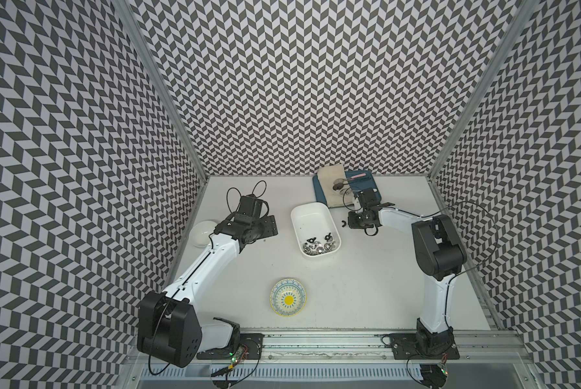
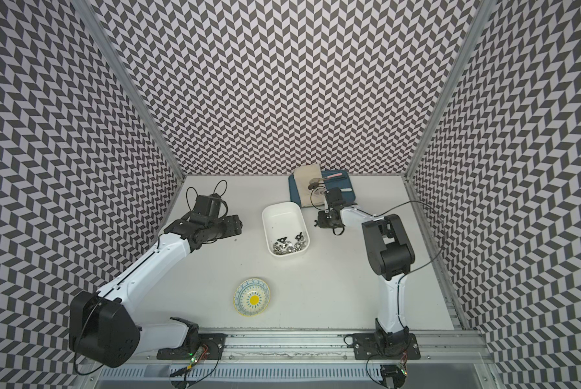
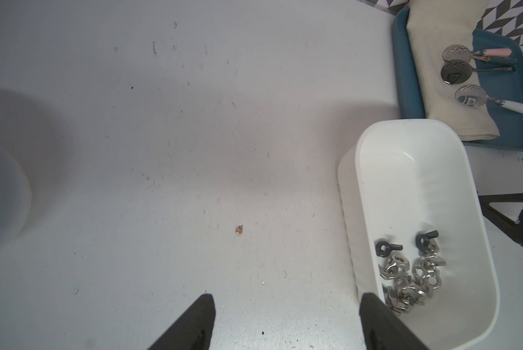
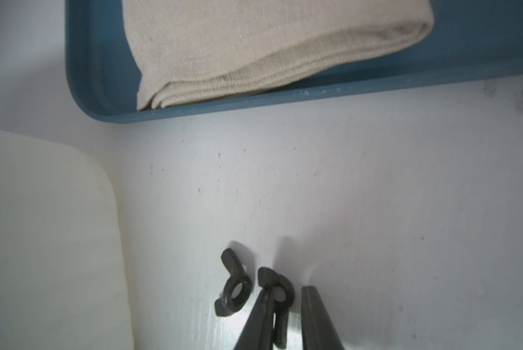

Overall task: Take out the wing nut from the storage box
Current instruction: Place the wing nut at the center of the board, then pick up the wing nut from the storage box.

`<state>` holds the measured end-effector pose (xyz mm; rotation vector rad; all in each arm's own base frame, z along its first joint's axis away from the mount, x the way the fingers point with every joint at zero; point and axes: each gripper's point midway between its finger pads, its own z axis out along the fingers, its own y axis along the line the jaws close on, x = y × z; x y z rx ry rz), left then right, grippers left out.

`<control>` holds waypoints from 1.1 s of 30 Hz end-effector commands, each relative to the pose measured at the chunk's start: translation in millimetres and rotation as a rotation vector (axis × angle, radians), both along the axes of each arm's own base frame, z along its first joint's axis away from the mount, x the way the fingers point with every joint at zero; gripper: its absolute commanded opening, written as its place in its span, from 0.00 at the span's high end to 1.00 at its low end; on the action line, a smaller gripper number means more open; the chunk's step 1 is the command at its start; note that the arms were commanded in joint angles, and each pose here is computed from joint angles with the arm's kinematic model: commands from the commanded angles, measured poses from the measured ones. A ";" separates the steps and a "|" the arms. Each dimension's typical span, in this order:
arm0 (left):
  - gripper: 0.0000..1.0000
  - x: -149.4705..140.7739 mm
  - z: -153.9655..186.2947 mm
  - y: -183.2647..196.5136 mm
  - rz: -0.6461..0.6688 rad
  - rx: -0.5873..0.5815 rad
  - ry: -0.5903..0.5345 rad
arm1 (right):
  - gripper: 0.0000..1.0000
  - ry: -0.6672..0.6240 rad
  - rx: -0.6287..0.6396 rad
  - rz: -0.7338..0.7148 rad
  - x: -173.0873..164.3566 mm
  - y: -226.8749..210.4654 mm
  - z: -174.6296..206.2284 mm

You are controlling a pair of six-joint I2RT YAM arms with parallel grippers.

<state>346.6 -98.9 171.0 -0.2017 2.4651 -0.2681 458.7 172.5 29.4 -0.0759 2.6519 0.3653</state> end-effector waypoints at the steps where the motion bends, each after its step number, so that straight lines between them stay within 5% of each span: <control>1: 0.21 -3.3 8.2 1.6 0.006 -0.013 -0.011 | 0.76 -0.034 0.017 -0.001 2.8 3.6 17.6; 10: 0.21 -5.1 5.9 2.4 0.004 -0.007 -0.006 | 0.70 -0.170 0.127 0.040 12.4 26.9 102.7; 15: 0.21 -4.7 4.3 1.6 0.002 -0.010 -0.004 | 0.74 -0.208 0.171 0.146 -11.3 77.2 132.9; 24: 0.21 -6.4 -0.6 0.7 -0.002 -0.014 0.010 | 0.75 -0.139 0.148 0.361 -69.2 164.2 102.1; 33: 0.21 -11.5 -1.0 3.1 0.005 -0.012 0.012 | 0.74 -0.050 0.021 0.422 -79.0 161.4 52.2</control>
